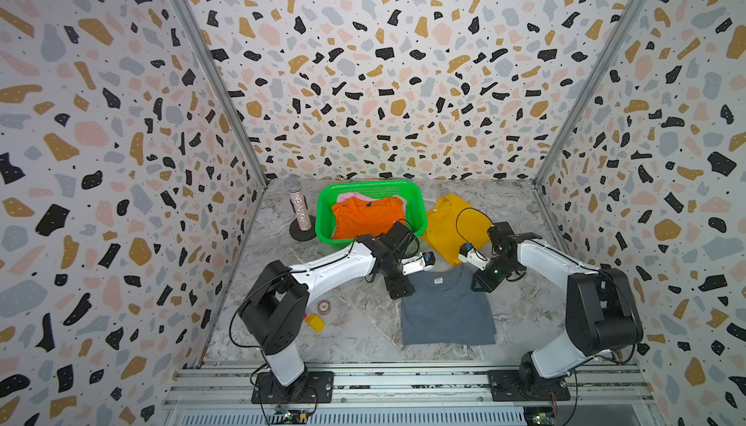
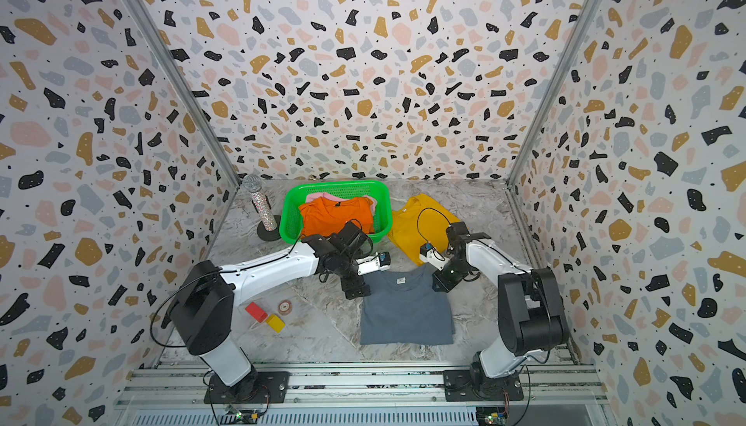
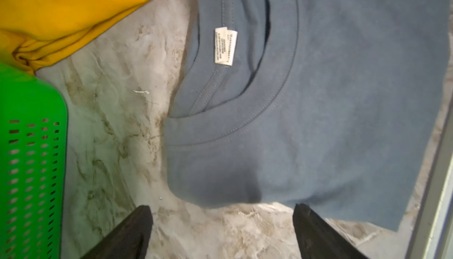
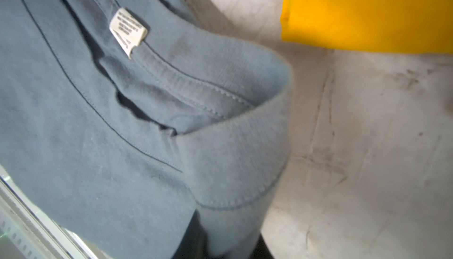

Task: Put the folded t-shirts into the basket
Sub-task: Pick up the T-shirt from the center of the board.

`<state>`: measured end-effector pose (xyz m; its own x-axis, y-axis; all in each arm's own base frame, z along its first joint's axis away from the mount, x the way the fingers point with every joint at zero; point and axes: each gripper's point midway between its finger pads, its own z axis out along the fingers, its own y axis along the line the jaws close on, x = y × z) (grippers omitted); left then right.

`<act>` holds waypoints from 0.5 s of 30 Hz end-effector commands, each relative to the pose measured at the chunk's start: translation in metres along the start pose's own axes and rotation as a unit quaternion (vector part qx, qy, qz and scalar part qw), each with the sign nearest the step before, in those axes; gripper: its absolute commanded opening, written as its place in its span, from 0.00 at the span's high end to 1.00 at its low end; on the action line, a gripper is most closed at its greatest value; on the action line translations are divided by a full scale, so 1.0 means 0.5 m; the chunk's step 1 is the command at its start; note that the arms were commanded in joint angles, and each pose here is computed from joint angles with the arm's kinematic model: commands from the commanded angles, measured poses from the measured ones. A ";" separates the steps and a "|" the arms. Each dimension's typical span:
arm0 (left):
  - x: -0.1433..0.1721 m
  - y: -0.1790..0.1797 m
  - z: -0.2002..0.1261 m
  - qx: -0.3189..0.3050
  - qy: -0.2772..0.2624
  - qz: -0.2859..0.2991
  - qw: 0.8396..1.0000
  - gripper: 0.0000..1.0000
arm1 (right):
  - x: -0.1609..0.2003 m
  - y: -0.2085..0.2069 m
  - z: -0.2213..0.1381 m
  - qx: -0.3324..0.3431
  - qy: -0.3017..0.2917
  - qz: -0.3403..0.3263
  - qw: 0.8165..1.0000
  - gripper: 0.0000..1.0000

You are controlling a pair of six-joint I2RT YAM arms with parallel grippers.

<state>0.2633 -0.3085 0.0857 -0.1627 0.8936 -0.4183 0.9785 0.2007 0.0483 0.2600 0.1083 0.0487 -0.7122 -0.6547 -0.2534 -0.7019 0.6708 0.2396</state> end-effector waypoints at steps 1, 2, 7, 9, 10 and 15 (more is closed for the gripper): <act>-0.016 0.019 0.019 -0.008 0.009 -0.016 1.000 0.09 | -0.004 0.001 0.002 0.001 -0.004 -0.011 1.000 0.87; -0.017 0.026 0.027 -0.010 0.014 -0.017 1.000 0.09 | -0.003 0.001 0.003 0.000 -0.003 -0.011 1.000 0.87; -0.009 0.044 0.067 -0.010 0.047 -0.026 0.998 0.08 | -0.003 0.000 0.004 0.002 -0.003 -0.012 1.000 0.87; -0.004 0.037 0.080 0.004 0.056 -0.031 0.998 0.08 | -0.002 0.000 0.004 0.003 -0.002 -0.012 1.000 0.87; -0.001 0.032 0.086 0.011 0.059 -0.034 0.998 0.08 | -0.001 0.000 0.004 0.003 -0.002 -0.013 1.000 0.87; 0.016 0.010 0.110 0.043 0.072 -0.042 0.996 0.14 | -0.001 -0.001 0.005 0.003 -0.003 -0.014 1.000 0.87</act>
<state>0.2841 -0.3208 0.0346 -0.2461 0.9213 -0.3010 0.9668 0.2553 -0.0089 0.2622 0.1083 0.0460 -0.7081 -0.6568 -0.2592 -0.7058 0.6692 0.2327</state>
